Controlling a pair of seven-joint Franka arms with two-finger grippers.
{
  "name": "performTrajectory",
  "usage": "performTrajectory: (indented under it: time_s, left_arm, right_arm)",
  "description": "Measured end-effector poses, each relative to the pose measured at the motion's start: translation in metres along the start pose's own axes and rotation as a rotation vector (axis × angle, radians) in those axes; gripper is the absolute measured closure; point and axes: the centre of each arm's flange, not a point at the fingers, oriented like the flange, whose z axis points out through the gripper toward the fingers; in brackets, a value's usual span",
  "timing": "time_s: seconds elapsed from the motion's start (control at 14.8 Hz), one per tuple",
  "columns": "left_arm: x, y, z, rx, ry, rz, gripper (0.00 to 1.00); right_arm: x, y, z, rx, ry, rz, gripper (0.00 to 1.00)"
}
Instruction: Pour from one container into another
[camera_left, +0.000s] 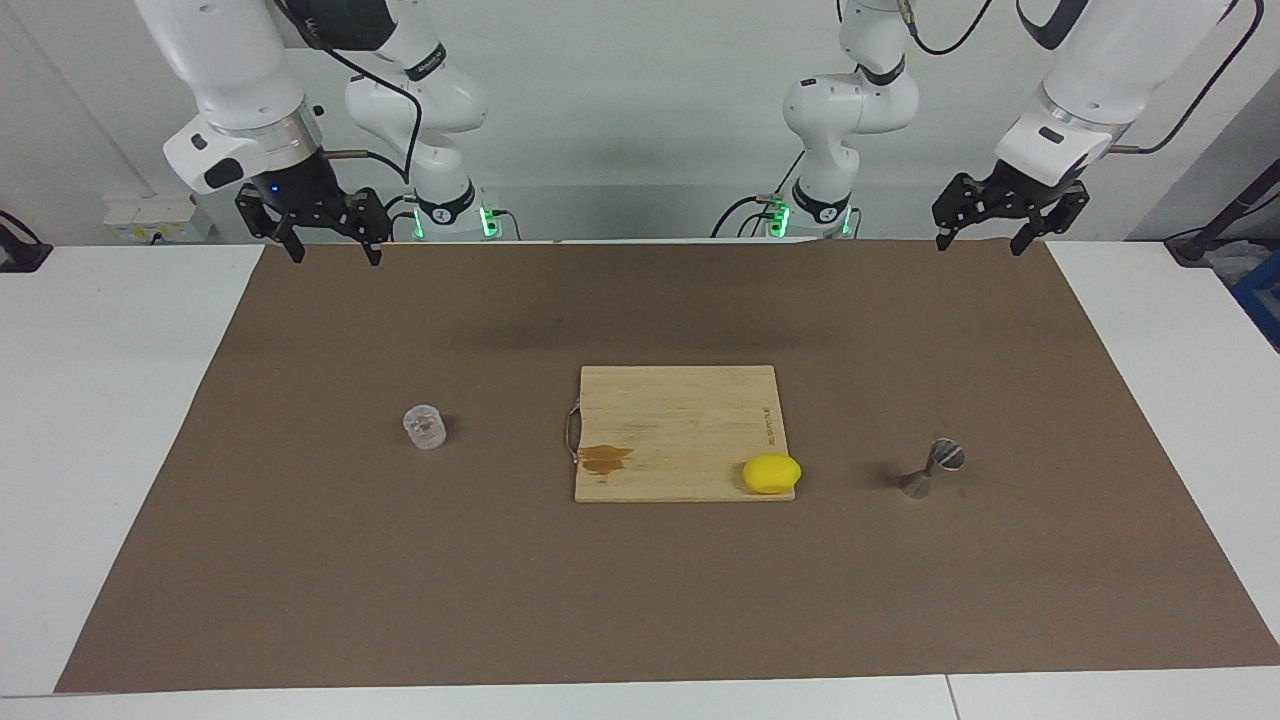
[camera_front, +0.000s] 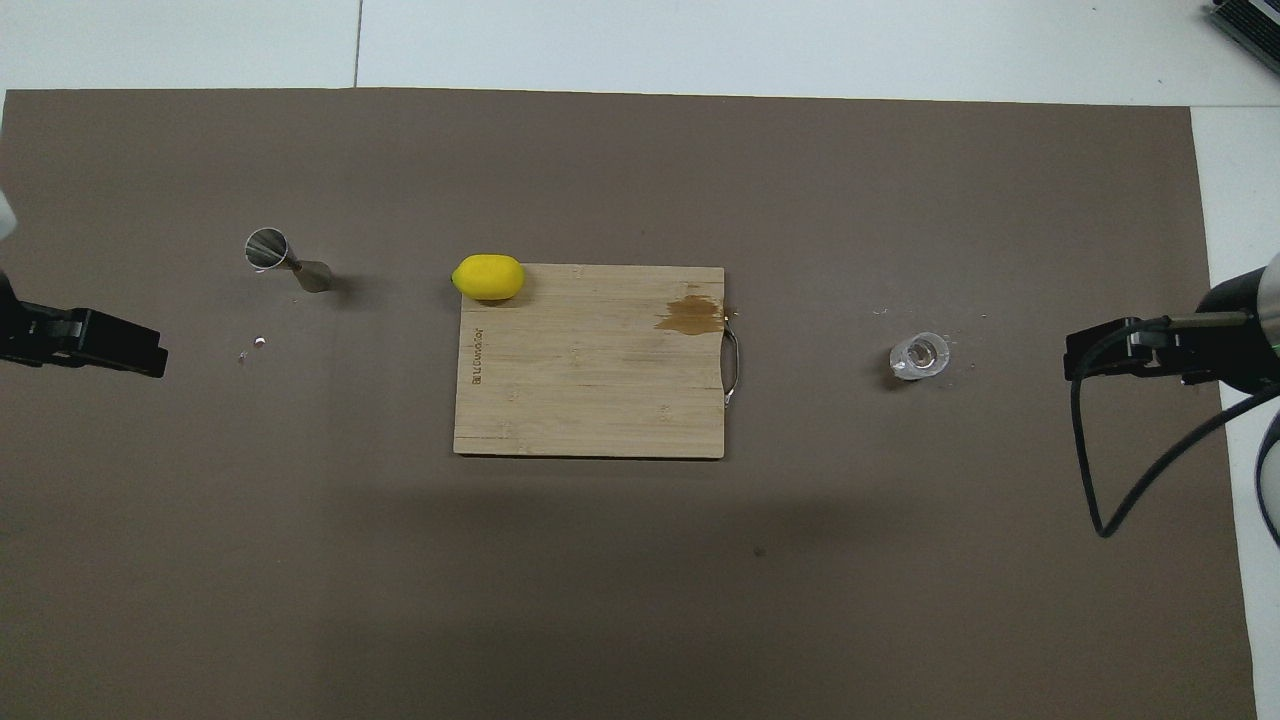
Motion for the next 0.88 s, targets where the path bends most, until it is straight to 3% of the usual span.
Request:
performTrajectory:
  time_s: [0.41, 0.61, 0.88]
  left_arm:
    - [0.002, 0.001, 0.004, 0.001, 0.009, -0.012, 0.00]
    - [0.006, -0.006, 0.021, -0.010, -0.020, -0.040, 0.00]
    - [0.020, -0.045, 0.059, -0.103, -0.086, -0.202, 0.00]
  right_arm:
    - [0.000, 0.000, 0.000, 0.000, 0.000, 0.000, 0.01]
    - [0.000, 0.000, 0.000, 0.000, 0.000, 0.000, 0.01]
    - [0.000, 0.000, 0.000, 0.000, -0.001, 0.000, 0.01]
